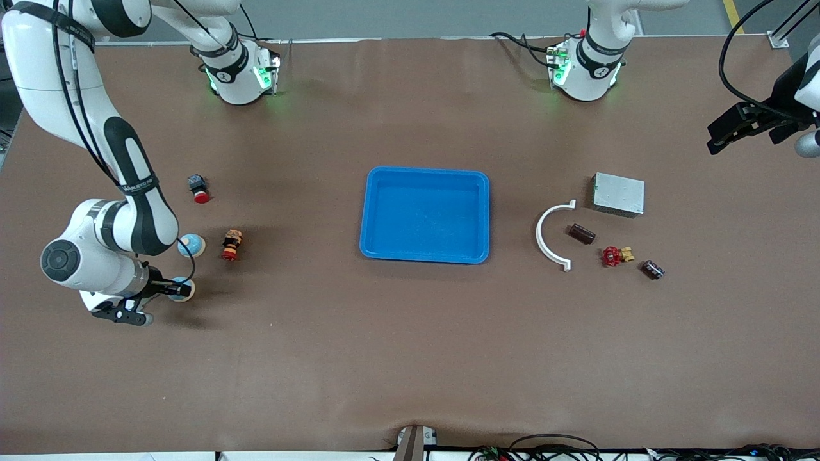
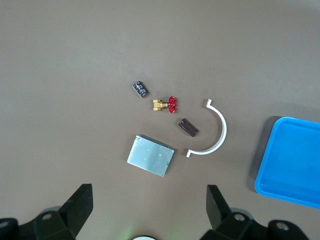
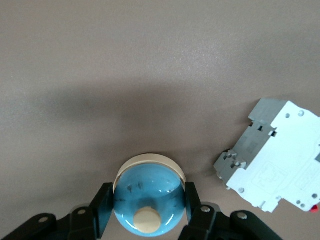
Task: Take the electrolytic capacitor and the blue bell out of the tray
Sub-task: 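Lower the bell beside the first bell and open the right gripper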
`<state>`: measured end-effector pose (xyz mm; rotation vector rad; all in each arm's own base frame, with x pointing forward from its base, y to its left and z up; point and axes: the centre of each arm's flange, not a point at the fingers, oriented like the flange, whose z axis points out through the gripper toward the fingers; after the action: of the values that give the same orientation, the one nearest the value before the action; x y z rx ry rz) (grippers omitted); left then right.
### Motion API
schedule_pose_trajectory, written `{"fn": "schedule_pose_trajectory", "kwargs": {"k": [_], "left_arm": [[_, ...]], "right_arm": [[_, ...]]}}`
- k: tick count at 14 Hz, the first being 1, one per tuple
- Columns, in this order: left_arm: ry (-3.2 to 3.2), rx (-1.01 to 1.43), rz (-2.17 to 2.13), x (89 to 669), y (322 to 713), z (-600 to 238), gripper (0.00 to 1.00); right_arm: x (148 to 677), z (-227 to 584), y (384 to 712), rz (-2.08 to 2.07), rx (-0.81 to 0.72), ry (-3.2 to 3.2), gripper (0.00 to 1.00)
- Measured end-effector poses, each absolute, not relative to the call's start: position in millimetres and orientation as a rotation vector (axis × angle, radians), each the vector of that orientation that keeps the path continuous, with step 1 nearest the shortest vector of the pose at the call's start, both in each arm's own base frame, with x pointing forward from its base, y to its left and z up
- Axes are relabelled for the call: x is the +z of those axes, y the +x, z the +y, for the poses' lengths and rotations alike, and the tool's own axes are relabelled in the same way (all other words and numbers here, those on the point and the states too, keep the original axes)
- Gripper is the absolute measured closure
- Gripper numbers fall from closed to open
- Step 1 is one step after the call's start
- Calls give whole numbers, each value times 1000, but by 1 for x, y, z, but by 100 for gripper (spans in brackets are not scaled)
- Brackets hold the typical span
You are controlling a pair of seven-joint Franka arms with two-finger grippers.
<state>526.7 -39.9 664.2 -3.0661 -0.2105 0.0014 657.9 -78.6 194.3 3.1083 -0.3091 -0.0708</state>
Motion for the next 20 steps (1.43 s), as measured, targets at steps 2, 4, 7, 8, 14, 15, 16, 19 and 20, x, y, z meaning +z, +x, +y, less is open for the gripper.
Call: {"fn": "schedule_pose_trajectory", "kwargs": {"k": [2,4,7,8,14,15,16,19,20], "left_arm": [[-3066,1,-210,664,527,-40,0],[-3066,1,-210,664,527,-40,0],[-3066,1,-210,664,527,-40,0],[-3066,1,-209,664,527,-40,0],[-3066,1,-208,664,527,-41,0],[-3066,1,-208,664,527,-41,0],[-3066,1,-208,664,527,-41,0],[-3066,3,-208,664,527,-41,0],[-3066,3,-208,664,527,-41,0]], "right_arm": [[194,-81,658,-314,-61,3108,38],[194,-86,659,-325,-43,3107,38],[193,-97,659,-350,-16,3104,31],[192,-99,659,-354,-11,3103,20],[188,-94,660,-345,-6,3109,0],[189,-90,662,-338,-5,3112,0],[192,-86,664,-328,-16,3115,0],[223,-74,675,-297,-159,3119,0],[241,-69,680,-278,-199,3113,0]]}}
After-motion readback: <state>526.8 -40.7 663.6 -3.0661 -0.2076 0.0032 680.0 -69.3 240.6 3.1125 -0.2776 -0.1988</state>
